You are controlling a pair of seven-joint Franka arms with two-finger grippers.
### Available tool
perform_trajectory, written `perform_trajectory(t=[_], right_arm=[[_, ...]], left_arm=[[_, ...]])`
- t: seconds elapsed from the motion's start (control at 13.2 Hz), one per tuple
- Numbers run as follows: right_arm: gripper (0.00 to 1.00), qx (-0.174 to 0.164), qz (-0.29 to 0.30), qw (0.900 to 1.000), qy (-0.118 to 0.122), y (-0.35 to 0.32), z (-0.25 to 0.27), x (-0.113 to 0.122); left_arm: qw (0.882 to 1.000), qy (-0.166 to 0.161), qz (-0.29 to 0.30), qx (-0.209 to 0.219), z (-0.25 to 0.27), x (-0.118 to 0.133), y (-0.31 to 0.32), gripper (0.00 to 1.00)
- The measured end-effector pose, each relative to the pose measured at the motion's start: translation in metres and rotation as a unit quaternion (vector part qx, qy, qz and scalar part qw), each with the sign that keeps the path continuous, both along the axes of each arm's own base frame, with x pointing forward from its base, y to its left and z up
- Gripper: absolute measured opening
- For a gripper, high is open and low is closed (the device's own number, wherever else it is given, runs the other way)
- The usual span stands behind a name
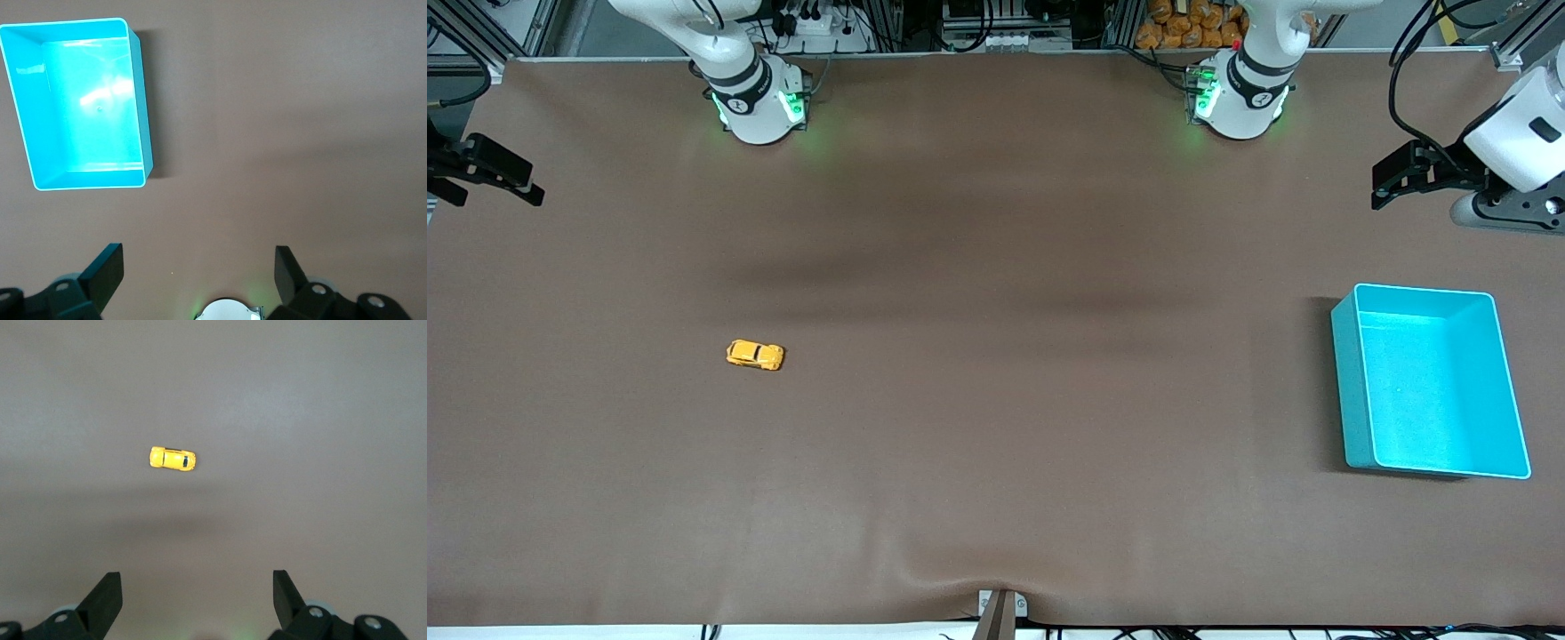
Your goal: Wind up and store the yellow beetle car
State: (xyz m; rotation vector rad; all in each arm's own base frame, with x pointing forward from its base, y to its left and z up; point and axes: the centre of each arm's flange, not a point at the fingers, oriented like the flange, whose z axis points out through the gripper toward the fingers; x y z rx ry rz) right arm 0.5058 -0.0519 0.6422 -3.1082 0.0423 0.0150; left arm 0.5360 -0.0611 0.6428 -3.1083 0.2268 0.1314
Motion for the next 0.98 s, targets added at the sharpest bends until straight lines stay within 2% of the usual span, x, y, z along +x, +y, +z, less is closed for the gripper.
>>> perform_trajectory(t=[0.38,0.98], right_arm=[[1.00,-0.001,-0.006,1.000,-0.019,-0.0049,0.0031,0.0036],[1.00,-0.008,-0.005,1.000,-0.019,-0.0050,0.0031,0.0038]], left_arm=[[1.000,0.000,0.000,0.000,0.0000,0.0000,-0.0001,1.00],[1.000,0.000,0.000,0.000,0.0000,0.0000,-0.0001,1.00]])
